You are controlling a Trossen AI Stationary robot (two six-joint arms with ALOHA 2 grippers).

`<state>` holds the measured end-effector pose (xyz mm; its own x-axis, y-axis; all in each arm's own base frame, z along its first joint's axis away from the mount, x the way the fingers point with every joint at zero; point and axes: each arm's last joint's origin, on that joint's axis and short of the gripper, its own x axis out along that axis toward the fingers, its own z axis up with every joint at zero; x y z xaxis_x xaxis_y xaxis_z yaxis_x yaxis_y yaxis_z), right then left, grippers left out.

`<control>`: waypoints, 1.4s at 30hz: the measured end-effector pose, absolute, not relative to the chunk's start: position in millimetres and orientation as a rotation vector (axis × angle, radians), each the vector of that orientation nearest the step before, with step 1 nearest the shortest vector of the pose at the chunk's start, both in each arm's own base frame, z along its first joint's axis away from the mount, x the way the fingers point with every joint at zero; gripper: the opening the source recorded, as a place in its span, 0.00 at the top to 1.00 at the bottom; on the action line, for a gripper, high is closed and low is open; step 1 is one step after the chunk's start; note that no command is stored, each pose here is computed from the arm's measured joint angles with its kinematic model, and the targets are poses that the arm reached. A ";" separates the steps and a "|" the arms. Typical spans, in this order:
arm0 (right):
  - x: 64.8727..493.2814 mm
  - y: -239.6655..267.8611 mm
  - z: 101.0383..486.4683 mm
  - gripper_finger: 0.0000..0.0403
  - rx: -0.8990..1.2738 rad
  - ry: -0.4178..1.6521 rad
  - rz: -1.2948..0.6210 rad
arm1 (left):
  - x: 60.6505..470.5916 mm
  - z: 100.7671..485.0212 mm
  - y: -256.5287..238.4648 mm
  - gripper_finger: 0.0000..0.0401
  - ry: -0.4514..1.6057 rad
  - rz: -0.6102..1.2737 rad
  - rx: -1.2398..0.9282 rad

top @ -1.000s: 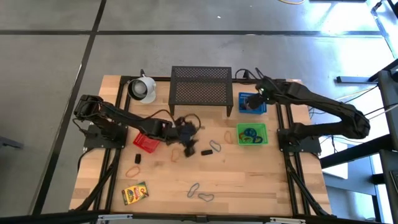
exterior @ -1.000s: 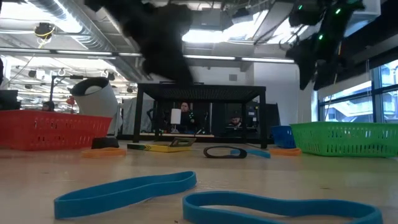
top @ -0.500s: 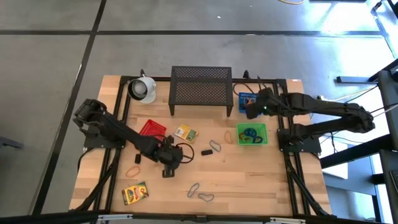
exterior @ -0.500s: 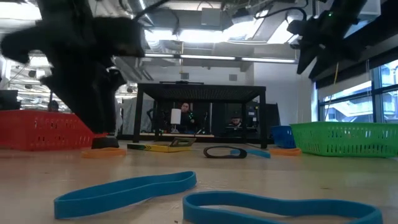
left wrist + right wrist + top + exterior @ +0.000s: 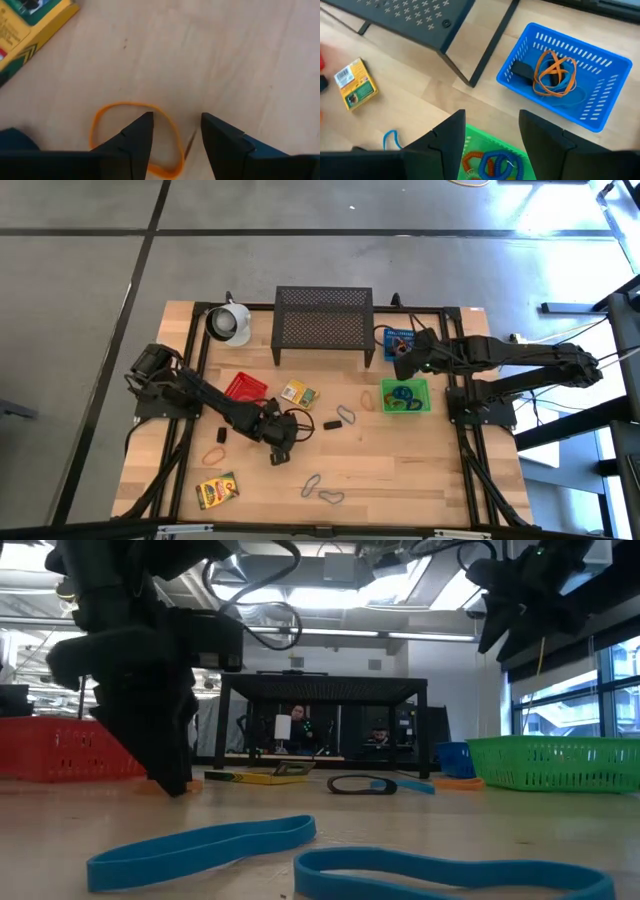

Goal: Pick & Place Office Desk Supplies
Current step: Put the orange rubber band into the blue bin

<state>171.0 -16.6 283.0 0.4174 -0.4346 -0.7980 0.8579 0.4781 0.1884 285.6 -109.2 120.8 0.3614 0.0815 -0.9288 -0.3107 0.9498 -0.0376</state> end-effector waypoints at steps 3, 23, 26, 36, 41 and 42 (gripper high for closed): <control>170.9 -14.7 282.8 0.54 0.610 0.777 -0.859 | 284.2 120.1 -108.2 0.68 1.187 0.297 -0.271; 177.4 6.8 284.7 0.54 0.395 0.894 -0.495 | 326.9 185.4 -123.2 1.00 0.872 0.196 -0.318; 185.1 14.9 289.7 0.54 0.305 0.856 -0.307 | 345.1 212.4 -130.0 0.99 0.716 0.087 -0.258; 205.4 44.6 317.0 0.54 0.023 0.540 0.253 | 376.9 274.2 -112.3 0.99 0.433 0.115 -0.056; 209.1 47.4 324.7 0.51 0.005 0.447 0.272 | 386.6 290.5 -98.1 1.00 0.320 0.126 -0.010; 209.4 47.5 325.3 0.50 0.004 0.440 0.272 | 388.0 292.1 -95.3 1.00 0.304 0.121 -0.009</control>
<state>209.4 47.5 325.3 0.8692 0.2611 -0.4198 -0.2594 0.9638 0.0623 388.0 -95.3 292.1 0.9468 0.1176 -0.2996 -0.1204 0.9927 0.0092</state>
